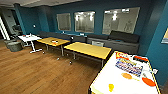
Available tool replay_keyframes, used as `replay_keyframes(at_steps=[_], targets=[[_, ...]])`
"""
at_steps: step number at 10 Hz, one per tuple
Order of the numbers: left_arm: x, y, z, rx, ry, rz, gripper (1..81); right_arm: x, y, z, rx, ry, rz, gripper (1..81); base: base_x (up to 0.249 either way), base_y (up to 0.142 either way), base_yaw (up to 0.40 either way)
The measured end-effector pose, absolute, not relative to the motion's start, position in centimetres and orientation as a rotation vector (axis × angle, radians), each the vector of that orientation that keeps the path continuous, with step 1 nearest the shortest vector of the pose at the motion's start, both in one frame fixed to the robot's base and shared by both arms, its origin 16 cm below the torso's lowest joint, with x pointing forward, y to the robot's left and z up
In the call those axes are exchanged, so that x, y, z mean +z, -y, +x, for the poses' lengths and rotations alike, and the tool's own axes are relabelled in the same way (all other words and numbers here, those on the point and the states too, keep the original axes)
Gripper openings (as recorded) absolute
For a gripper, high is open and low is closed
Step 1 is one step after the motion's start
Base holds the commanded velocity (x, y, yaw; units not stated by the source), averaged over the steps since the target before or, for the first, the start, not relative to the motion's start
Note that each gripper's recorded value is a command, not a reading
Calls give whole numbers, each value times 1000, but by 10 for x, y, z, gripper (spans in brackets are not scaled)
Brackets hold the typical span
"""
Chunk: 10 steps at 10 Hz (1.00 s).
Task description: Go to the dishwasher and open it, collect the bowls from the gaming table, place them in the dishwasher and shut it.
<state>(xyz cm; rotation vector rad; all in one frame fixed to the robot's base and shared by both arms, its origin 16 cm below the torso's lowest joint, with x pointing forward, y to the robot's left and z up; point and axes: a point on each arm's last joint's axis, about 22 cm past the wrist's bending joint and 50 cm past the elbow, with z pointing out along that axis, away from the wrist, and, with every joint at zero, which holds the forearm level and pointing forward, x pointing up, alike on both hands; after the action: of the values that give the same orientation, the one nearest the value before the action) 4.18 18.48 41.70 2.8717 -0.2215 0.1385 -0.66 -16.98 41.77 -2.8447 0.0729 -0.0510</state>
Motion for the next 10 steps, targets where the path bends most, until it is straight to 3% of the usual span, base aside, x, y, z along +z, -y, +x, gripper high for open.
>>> replay_keyframes(at_steps=[10], targets=[[417,-182,39,135,222,2868,811,418,170,-7,-51,-74,-2845,811,0,0,0]])
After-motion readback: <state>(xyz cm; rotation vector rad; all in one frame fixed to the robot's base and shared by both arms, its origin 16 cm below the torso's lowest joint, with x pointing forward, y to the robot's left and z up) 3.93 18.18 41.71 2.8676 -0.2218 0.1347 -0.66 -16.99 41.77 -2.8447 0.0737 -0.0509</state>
